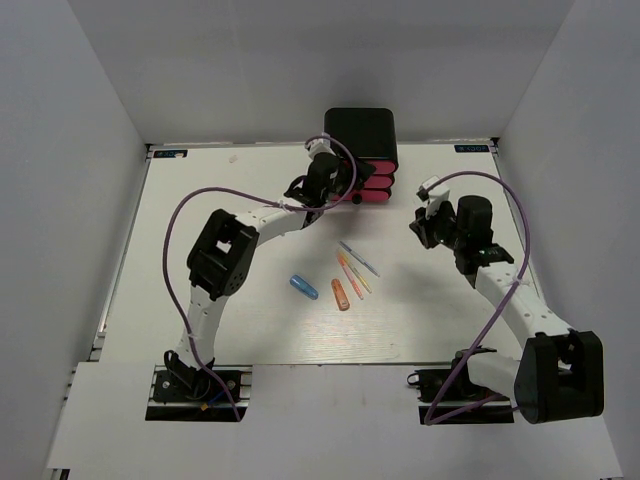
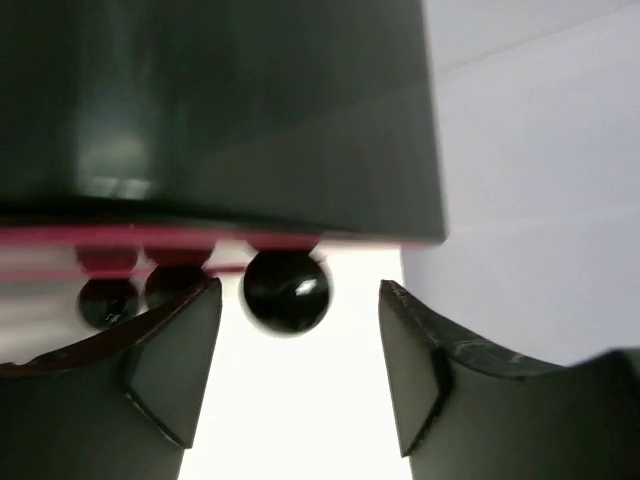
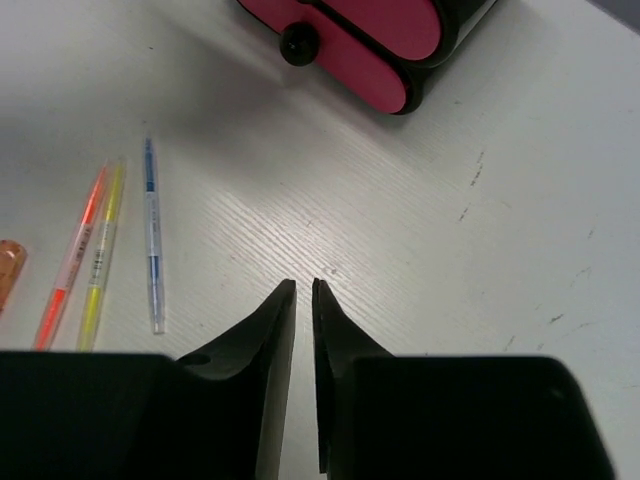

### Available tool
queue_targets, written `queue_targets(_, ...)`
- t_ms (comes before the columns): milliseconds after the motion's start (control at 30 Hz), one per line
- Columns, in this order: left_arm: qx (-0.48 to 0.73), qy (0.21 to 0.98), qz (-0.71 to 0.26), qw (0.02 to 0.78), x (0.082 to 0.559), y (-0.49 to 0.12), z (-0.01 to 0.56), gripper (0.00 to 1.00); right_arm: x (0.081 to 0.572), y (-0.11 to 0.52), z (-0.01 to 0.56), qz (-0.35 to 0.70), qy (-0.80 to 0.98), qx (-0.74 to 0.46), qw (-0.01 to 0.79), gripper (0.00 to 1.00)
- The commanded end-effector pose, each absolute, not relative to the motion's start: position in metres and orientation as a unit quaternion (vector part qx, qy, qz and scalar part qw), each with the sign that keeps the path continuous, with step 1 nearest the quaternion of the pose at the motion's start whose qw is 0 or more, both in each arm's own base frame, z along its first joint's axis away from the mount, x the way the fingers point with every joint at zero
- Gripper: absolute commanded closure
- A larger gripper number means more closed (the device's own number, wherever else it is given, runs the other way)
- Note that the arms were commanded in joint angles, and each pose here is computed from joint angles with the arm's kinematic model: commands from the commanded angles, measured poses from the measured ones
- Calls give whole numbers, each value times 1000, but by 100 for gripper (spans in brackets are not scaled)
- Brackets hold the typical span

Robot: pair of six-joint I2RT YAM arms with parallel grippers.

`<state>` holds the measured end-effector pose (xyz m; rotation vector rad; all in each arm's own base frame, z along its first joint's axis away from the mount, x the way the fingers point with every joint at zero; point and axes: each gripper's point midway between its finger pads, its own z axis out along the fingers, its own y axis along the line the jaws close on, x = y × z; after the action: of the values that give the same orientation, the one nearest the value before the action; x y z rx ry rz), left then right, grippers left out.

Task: Sort the stationery into containers
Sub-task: Close the drawer in the storage box, then open the drawer in the storage box.

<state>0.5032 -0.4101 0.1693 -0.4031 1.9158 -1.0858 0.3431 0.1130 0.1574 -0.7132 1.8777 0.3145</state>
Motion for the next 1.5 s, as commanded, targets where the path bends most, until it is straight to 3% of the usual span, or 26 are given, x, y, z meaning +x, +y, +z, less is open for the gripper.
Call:
queue_targets(0,-106,747,-464,465,482,-409,217,22,338,120,161,152,771,-315,533,70)
queue_targets(133,-82,745,-469,468,464,-406,229,18,331,133,159,183,759,-338,525,47)
queue_targets(267,-60,741,-466,480,443,-391,246,16,332,144,156,217,751,-346,519,38)
queue_targets(533,-51,794,-361,486,383,-315,239,13,376,179,167,334,756,-245,507,44)
queue_targets(700,-88,823,-298,476,339,-257,212,12,419,191,149,362,787,-162,472,46)
queue_targets(933,-171,838,-283,434,278,-201,163,12,473,217,159,378,788,-74,480,46)
queue_targets(1200,-190,847,-257,426,262,-181,156,11,494,240,146,397,805,-2,440,38)
queue_targets(1467,-195,850,-257,416,257,-180,149,11,507,239,135,368,819,34,440,40)
